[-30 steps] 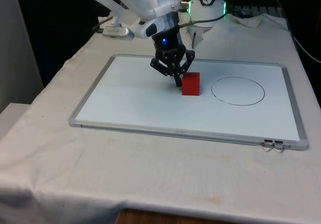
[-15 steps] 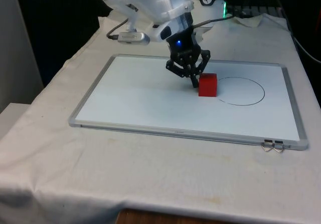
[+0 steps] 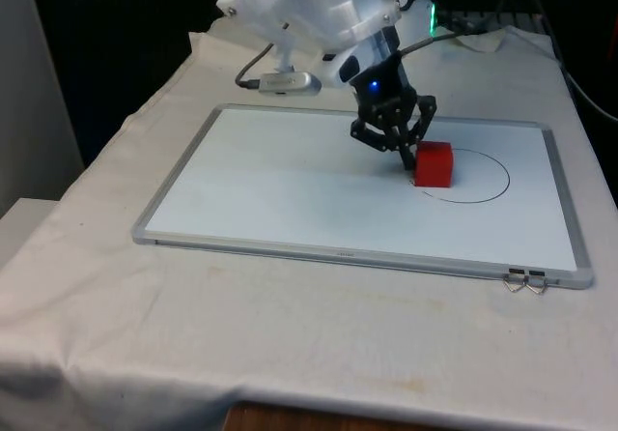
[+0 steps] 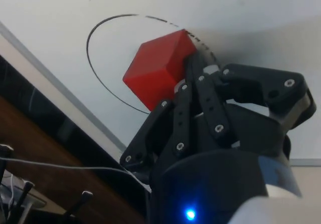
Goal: Push the cube into the marked area.
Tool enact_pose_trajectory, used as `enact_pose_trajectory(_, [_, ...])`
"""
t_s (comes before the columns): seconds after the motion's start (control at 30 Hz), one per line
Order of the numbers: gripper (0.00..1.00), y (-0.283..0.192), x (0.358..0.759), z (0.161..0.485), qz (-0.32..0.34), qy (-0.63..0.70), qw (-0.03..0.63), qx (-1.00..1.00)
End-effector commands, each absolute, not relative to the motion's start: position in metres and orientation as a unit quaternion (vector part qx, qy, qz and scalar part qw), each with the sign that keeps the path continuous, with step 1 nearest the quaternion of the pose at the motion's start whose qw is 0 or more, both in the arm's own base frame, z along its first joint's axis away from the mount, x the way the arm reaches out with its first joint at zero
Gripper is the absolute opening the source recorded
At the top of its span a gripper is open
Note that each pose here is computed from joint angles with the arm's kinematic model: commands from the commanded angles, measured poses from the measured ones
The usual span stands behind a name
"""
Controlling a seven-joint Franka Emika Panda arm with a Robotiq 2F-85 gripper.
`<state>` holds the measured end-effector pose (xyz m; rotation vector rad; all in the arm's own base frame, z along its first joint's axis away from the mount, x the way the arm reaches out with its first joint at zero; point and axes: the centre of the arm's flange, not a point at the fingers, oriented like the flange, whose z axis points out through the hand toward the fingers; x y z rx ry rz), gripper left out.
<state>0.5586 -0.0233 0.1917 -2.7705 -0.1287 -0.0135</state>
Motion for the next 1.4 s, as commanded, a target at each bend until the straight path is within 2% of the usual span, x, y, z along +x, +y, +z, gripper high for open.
enact_pose_trajectory(0.0, [0.00,-0.019,0.558,0.192,-0.007,-0.044,0.188,-0.981])
enact_pose_trajectory(0.3, [0.00,0.008,0.557,0.190,-0.003,-0.048,0.211,-0.976])
enact_pose_trajectory(0.63, [0.00,0.012,0.559,0.190,-0.002,-0.051,0.213,-0.976])
enact_pose_trajectory(1.37, [0.00,-0.038,0.563,0.207,-0.009,-0.054,0.159,-0.986])
